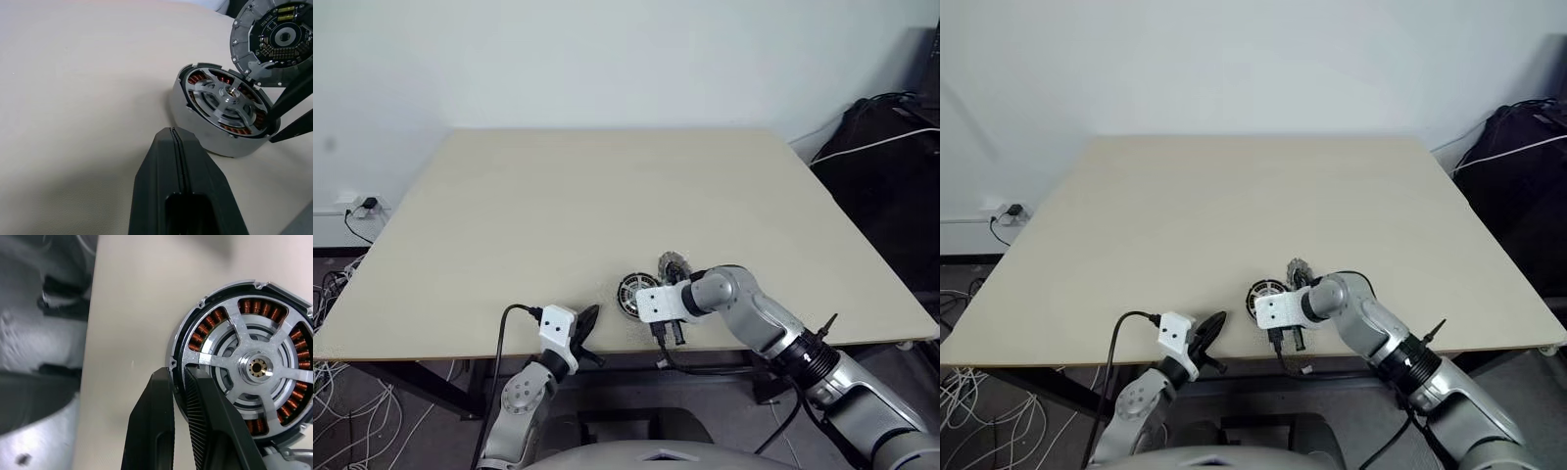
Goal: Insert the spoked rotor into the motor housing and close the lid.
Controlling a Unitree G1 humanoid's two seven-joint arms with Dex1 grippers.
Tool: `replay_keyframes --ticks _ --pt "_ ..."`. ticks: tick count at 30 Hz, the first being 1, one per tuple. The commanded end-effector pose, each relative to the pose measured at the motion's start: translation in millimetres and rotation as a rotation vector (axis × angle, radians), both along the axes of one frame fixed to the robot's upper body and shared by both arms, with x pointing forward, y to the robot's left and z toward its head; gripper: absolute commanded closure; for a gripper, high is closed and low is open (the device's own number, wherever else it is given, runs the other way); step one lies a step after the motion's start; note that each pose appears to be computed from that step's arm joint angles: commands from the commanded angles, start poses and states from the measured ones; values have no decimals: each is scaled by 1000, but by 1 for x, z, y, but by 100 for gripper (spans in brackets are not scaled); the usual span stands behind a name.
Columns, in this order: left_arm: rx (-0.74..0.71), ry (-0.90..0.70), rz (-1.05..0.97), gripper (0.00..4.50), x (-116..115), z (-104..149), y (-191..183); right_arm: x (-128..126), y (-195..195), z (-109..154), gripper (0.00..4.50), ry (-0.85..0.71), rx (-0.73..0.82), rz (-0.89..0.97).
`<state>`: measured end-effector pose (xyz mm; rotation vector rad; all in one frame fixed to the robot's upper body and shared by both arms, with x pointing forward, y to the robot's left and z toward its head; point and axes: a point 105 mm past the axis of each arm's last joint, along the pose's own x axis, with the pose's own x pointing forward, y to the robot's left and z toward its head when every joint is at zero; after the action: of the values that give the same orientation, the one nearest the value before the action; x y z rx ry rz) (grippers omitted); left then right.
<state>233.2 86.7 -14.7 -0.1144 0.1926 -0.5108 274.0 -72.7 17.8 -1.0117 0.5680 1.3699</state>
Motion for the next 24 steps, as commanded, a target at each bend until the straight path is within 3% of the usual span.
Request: replay_keyframes --ticks 1,16,24 --pt "-7 -45 -2 450 4 11 -2 3 11 20 438 -3 82 -38" --pt "-11 -43 1 450 5 11 -2 6 18 24 438 -1 119 -81" --pt "-13 -40 -2 450 4 11 -3 3 23 28 191 15 148 -72"
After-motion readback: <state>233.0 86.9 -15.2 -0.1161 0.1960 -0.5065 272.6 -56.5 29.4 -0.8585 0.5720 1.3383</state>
